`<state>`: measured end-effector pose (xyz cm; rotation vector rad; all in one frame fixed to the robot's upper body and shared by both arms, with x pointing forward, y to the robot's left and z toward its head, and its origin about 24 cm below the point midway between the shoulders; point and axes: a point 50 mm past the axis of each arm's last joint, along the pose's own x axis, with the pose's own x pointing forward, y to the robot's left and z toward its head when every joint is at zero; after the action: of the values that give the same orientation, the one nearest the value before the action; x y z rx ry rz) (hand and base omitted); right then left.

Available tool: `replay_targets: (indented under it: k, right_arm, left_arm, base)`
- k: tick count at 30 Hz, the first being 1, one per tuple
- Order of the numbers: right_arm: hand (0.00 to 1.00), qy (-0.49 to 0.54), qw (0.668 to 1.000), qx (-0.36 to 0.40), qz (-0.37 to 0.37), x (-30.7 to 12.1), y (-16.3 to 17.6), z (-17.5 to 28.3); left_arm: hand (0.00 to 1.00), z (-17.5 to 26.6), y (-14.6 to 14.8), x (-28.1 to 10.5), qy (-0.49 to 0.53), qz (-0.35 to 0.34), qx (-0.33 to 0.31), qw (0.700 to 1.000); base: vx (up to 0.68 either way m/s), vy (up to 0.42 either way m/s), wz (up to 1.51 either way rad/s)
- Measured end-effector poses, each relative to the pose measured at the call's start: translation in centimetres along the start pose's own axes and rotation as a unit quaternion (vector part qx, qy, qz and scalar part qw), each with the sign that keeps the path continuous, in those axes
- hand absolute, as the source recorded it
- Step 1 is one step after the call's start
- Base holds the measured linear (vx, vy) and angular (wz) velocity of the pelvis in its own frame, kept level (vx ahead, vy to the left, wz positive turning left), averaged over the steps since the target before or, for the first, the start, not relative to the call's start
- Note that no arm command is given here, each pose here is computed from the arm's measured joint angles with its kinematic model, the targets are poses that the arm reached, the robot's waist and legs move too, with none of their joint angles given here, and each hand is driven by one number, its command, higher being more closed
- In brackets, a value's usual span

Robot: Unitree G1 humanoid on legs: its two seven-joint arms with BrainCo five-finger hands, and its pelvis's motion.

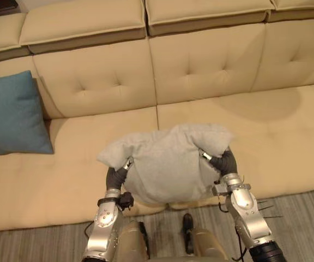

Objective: Pick up cushions and gather them together orderly.

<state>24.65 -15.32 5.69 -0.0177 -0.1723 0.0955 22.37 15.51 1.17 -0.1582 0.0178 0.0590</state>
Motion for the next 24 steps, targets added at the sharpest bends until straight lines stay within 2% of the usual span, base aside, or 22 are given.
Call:
replay_targets:
  k: [5, 10, 13, 20, 24]
  right_arm:
    - [1.0, 0.009, 1.0, 0.017, -0.022, -0.4, -0.1, -0.4]
    - [1.0, -0.037, 0.999, 0.025, -0.015, 1.7, 1.2, 1.5]
    - [1.0, -0.088, 0.996, 0.024, -0.015, 4.6, 1.9, 3.9]
    - [1.0, -0.205, 0.977, -0.005, -0.066, 13.3, 2.4, 12.5]
    - [1.0, -0.267, 0.959, -0.013, -0.096, 15.8, 2.4, 18.1]
  left_arm:
    - [1.0, 0.8, -0.4, 0.9, -0.012, -0.023, 0.018, 0.999]
    - [1.0, 2.4, 0.6, 1.3, -0.043, -0.006, 0.032, 0.999]
    - [1.0, 5.4, 0.5, 3.2, -0.103, 0.002, 0.041, 0.994]
    - [1.0, 16.3, -1.2, 12.1, -0.254, 0.064, 0.081, 0.962]
    - [1.0, 22.9, -2.4, 14.2, -0.326, 0.093, 0.08, 0.937]
  base:
    - [0.18, 0.227, 0.03]
    - [0.08, 0.139, -0.21]
    - [0.01, 0.021, -0.19]
    - [-0.06, -0.012, 0.03]
    - [-0.15, -0.026, 0.13]
